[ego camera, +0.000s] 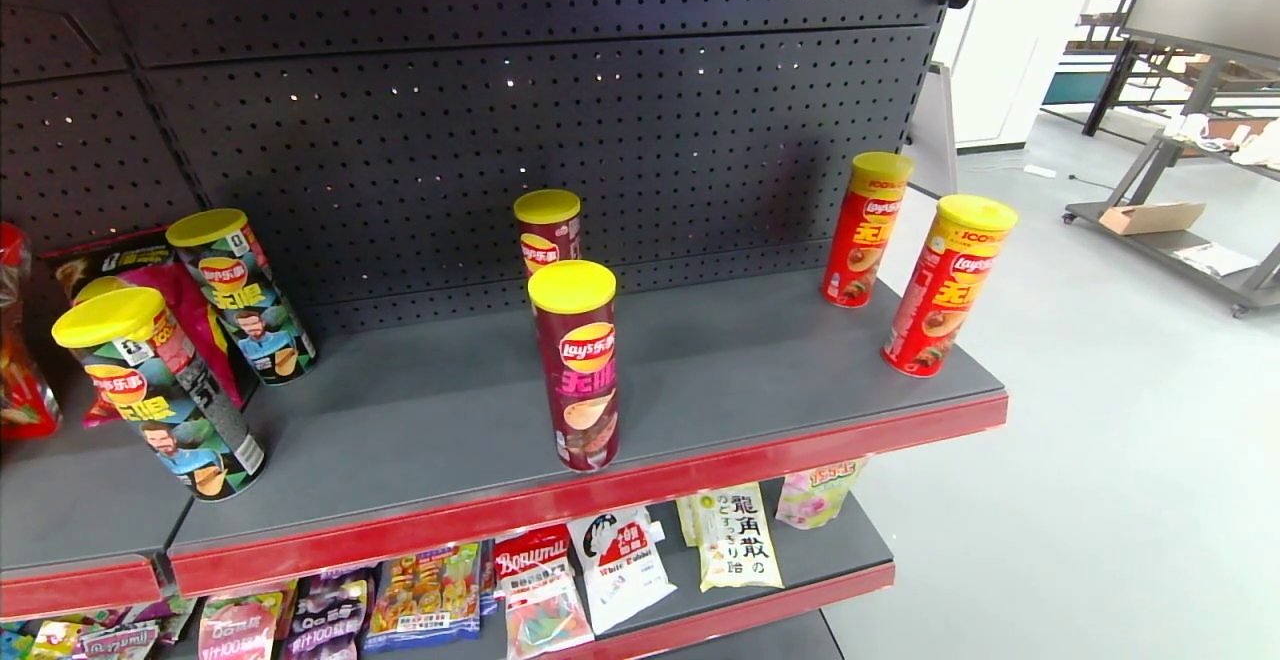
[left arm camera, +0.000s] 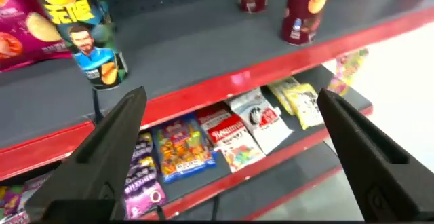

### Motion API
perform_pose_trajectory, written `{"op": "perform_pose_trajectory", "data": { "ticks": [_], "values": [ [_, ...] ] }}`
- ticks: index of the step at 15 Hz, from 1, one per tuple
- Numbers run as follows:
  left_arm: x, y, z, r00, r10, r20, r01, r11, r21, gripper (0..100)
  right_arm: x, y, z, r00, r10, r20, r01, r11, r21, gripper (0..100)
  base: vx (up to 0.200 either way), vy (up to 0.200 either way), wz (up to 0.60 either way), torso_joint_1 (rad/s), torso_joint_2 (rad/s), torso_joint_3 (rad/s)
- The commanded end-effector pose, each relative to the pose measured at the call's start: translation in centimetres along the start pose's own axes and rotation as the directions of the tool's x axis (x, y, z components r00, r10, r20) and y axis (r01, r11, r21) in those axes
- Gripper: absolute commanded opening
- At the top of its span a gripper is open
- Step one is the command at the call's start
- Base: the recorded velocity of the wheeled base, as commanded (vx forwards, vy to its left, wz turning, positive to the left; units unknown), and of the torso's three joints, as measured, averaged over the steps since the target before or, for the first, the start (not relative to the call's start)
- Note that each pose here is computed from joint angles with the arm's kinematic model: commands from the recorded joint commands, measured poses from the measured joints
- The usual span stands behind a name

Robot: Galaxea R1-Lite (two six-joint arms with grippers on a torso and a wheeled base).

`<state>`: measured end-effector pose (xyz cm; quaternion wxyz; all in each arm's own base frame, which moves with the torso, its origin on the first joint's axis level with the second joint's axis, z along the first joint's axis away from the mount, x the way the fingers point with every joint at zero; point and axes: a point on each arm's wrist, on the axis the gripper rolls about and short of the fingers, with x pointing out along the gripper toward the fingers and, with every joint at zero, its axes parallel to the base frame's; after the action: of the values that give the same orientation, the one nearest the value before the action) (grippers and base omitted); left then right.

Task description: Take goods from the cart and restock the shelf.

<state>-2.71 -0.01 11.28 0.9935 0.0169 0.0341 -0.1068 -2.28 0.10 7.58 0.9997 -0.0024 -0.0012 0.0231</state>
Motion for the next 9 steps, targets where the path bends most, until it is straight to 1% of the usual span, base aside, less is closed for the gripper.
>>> {"op": "perform_pose_trajectory", "data": {
  "ticks": [1,3,9],
  "values": [
    [-0.17,0.03,0.09,1.0,0.022,0.017,-0.022,1.0,0.002,100,0.0,0.01,0.0,1.0,0.004,0.001,-0.004,1.0,-0.001,100,0.0,0.0,0.0,0.0,0.0,0.0],
    [-0.08,0.09,-0.14,0.999,0.048,0.009,-0.048,0.999,-0.008,100,0.0,0.01,0.0,1.0,0.003,0.001,-0.003,1.0,-0.003,100,0.0,0.0,0.0,0.0,0.0,0.0],
    [0.09,0.1,-0.61,0.999,0.047,-0.009,-0.047,0.999,-0.009,100,0.0,0.01,0.0,1.0,0.004,0.001,-0.004,1.0,-0.001,100,0.0,0.0,0.6,0.008,0.0,0.001]
  ]
}}
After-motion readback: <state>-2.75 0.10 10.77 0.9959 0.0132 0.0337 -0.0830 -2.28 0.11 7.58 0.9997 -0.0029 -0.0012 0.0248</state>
